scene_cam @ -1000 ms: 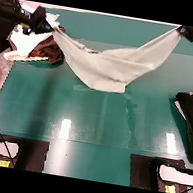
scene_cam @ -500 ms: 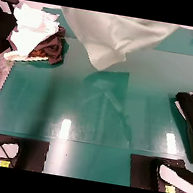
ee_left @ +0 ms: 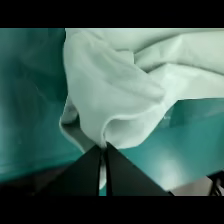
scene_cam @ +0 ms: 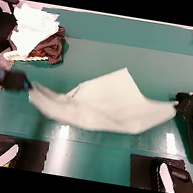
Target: Fold the shirts.
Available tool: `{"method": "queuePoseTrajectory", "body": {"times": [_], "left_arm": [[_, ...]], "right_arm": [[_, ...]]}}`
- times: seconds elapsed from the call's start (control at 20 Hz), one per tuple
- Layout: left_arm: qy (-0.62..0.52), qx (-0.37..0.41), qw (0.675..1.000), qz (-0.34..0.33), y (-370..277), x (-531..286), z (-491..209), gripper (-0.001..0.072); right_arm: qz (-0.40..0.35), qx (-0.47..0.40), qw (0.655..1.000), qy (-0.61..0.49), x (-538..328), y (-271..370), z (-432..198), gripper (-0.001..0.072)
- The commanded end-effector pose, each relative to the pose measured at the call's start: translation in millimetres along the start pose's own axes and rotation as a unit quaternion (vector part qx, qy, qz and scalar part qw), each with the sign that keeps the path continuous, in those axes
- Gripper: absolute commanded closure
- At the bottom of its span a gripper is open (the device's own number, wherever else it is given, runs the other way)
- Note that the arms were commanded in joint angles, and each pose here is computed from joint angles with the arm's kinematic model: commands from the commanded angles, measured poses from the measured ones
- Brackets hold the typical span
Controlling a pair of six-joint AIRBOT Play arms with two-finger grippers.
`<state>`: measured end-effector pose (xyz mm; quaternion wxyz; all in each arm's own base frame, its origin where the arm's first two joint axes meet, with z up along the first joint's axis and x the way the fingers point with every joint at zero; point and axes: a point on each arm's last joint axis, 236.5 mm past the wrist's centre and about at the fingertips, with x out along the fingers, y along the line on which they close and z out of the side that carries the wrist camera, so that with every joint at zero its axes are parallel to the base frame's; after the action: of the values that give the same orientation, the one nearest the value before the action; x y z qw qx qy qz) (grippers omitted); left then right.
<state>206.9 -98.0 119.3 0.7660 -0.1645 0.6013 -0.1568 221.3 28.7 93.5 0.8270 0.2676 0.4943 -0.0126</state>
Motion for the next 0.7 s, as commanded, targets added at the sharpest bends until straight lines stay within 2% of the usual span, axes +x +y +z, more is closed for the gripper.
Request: {"method": "queuePoseTrajectory", "body": {"times": [0.0, 0.1, 0.15, 0.2, 0.25, 0.3, 0.35, 0.4, 0.55, 0.65], "left_arm": [[0.066, -0.086, 0.994, -0.026, 15, 56, -78, 0.0679], [0.082, -0.095, 0.991, -0.045, 10, 63, -90, 0.0678], [0.081, -0.094, 0.991, -0.047, 9, 63, -89, 0.0678], [0.08, -0.094, 0.991, -0.047, 9, 63, -88, 0.0677], [0.074, -0.093, 0.992, -0.048, 9, 63, -86, 0.0573], [0.063, -0.091, 0.993, -0.05, 7, 60, -80, 0.0295], [0.046, -0.083, 0.994, -0.051, 3, 53, -71, 0.0143], [0.018, -0.068, 0.996, -0.052, -3, 41, -58, 0.01], [-0.122, -0.02, 0.992, -0.016, -11, -19, 3, 0.0098], [-0.14, -0.005, 0.99, 0.026, 2, -33, 22, 0.0098]], "right_arm": [[-0.034, 0.115, 0.989, 0.083, 12, -35, -75, 0.0698], [-0.066, 0.123, 0.987, 0.086, 7, -51, -88, 0.0694], [-0.072, 0.122, 0.987, 0.081, 4, -54, -90, 0.0639], [-0.07, 0.12, 0.987, 0.074, 2, -54, -90, 0.0442], [-0.068, 0.115, 0.989, 0.068, -2, -52, -89, 0.0268], [-0.064, 0.097, 0.991, 0.061, -7, -48, -86, 0.0181], [-0.058, 0.06, 0.996, 0.036, -16, -42, -72, 0.018], [-0.053, 0.008, 0.999, -0.007, -29, -34, -51, 0.018], [-0.031, -0.114, 0.98, -0.16, -69, 1, 17, 0.018], [-0.014, -0.129, 0.971, -0.2, -71, 15, 46, 0.018]]}}
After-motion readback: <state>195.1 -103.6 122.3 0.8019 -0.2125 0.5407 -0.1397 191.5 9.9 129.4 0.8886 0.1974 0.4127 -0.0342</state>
